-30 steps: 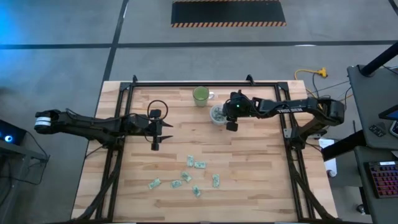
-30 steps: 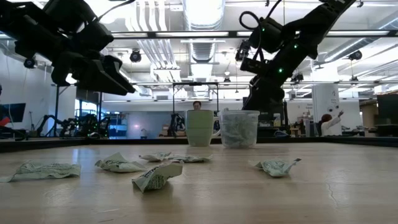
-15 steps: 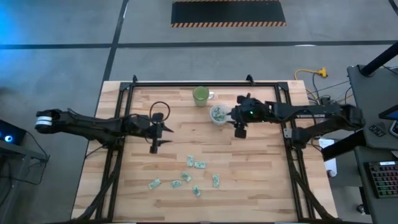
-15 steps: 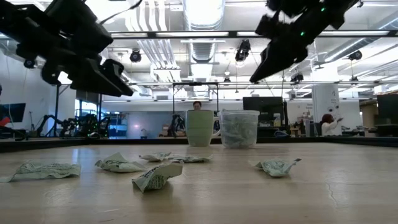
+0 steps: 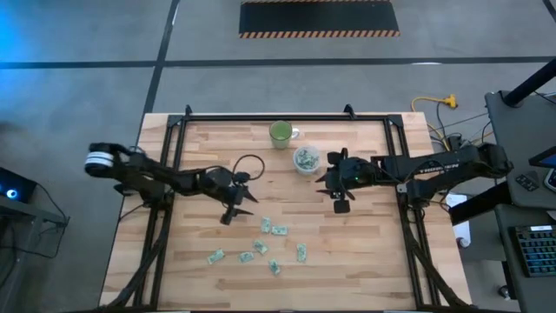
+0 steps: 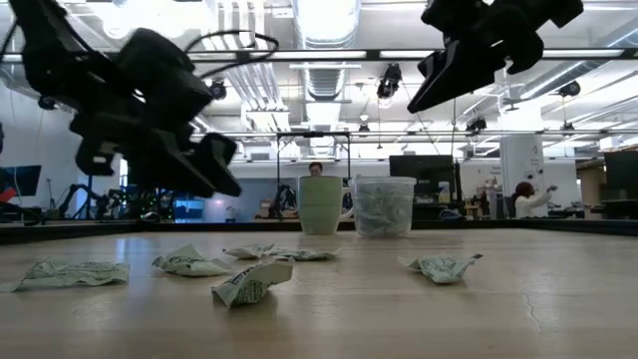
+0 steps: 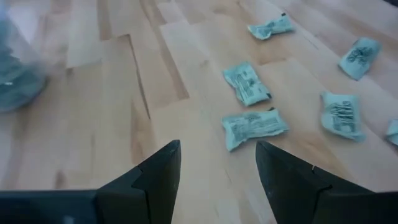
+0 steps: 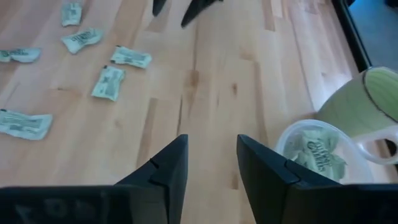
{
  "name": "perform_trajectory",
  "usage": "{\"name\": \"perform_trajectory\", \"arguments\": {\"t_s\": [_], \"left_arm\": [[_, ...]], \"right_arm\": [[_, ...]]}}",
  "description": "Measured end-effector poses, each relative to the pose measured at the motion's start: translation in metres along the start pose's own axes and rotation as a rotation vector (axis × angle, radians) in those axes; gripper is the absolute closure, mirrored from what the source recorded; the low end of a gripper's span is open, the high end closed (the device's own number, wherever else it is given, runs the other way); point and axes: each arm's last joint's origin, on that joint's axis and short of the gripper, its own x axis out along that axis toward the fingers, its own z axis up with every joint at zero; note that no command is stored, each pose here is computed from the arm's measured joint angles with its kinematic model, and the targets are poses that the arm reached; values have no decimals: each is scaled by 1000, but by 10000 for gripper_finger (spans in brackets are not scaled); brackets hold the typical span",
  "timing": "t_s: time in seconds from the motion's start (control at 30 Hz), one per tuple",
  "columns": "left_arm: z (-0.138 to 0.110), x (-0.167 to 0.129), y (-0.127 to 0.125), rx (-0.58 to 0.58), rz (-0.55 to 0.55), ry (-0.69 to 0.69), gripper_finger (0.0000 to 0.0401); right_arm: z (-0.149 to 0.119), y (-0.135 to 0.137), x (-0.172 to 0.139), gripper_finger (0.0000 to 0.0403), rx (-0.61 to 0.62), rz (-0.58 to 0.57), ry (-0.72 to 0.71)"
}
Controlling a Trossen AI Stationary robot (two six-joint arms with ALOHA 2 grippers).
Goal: Pick and place Stevia / Truvia into bins
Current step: Put the stevia packet into the transparent container
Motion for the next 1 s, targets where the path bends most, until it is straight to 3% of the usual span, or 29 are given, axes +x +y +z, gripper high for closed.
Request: {"name": "perform_trajectory", "arguments": {"t_s": [0.47,0.8,1.0], "left_arm": [[-12,58,11,-48,-160,78,209],[-13,63,12,-44,-172,80,211],[-13,63,10,13,-216,67,241]], "right_arm": [[-2,4,0,294,44,14,28],[-3,4,0,300,44,14,33],[-5,4,0,306,48,15,41]]}}
